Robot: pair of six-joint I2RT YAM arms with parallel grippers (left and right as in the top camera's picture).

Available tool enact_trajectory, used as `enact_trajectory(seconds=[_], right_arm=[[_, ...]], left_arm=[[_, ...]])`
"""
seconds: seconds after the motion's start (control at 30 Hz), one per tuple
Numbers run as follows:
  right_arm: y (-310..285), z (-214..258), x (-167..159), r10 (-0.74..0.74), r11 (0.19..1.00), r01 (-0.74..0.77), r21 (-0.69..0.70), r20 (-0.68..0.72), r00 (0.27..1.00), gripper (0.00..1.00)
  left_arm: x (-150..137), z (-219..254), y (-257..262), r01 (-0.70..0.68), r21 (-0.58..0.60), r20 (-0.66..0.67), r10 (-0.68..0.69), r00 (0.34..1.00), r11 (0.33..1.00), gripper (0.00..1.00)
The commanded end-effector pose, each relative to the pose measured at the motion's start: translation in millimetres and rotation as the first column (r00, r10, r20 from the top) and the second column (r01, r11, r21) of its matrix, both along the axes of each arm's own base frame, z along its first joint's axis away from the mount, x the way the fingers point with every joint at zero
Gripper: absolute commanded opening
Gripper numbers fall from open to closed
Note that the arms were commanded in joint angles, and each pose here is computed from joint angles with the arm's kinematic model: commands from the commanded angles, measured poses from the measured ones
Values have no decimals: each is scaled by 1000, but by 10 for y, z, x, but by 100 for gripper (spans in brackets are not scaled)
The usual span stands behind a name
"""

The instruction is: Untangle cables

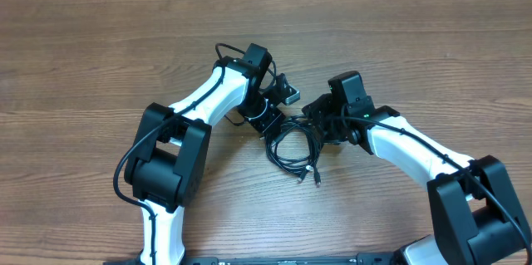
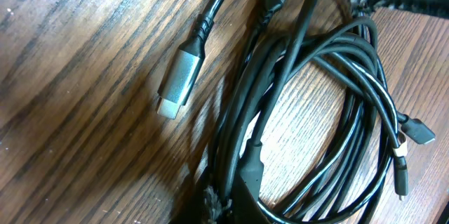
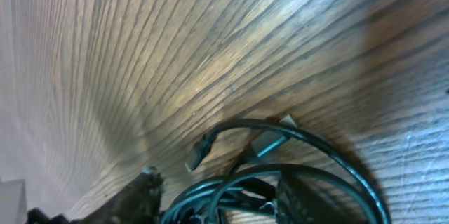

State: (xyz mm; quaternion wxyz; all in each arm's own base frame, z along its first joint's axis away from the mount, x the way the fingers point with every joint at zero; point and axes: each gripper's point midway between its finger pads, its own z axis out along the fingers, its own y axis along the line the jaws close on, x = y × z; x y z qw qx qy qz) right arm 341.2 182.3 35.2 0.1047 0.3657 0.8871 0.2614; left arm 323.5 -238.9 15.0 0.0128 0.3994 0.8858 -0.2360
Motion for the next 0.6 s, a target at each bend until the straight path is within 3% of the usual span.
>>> enact_trajectory(seconds=[0.0, 0.13, 0.57], right_arm=[[-37, -128, -39, -48, 998, 47, -43, -16, 999, 45], [33, -239, -31, -31, 999, 30, -42, -22, 999, 38], [321, -98, -22, 55, 989, -52, 135, -18, 998, 38]], left_arm=[[0, 18, -70, 28, -27, 6, -28, 1000, 999, 4], [1, 18, -71, 28, -27, 6, -28, 1000, 999, 4], [1, 18, -69, 28, -27, 6, -28, 1000, 999, 4]])
